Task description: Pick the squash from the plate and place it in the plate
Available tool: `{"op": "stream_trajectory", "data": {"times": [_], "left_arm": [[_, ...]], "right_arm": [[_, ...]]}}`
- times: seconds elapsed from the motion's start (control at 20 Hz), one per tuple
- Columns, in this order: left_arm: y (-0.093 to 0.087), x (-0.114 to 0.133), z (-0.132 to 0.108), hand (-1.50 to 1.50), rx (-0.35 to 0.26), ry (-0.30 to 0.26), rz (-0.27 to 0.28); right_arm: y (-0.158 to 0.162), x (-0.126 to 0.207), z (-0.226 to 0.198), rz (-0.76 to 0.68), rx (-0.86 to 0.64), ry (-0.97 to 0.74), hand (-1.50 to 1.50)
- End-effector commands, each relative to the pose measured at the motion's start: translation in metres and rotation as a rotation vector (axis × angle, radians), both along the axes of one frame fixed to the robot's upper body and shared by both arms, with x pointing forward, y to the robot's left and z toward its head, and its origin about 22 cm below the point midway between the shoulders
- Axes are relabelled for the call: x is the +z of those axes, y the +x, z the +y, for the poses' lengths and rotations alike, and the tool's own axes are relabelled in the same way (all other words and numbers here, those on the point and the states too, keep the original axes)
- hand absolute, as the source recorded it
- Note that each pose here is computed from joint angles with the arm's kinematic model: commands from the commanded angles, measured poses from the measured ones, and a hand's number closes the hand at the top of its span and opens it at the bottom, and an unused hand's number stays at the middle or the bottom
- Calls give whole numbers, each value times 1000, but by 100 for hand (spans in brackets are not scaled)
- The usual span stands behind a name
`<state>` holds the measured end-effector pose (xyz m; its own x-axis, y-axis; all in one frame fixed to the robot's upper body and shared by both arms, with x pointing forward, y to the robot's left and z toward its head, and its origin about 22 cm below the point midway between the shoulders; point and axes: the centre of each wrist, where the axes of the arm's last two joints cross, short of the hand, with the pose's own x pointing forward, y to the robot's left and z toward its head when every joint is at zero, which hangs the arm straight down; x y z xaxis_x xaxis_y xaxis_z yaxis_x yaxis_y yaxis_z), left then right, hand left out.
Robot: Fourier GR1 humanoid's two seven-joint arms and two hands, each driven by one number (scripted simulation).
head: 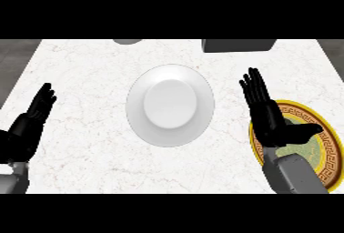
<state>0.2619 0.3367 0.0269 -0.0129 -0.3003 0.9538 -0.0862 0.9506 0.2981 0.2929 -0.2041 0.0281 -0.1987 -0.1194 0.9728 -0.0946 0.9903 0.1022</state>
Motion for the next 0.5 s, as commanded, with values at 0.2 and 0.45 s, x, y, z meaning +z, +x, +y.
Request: {"op": "stream_trajectory", "data": {"times": [0.2,0.45], "left_arm": [[-21,-10,22,0,83,188,11],[-37,-31,19,0,84,173,67]], "right_arm": [[1,41,-80,-176,-507,389,-150],[-24,5,-117,-175,-1106,44,-150]]}}
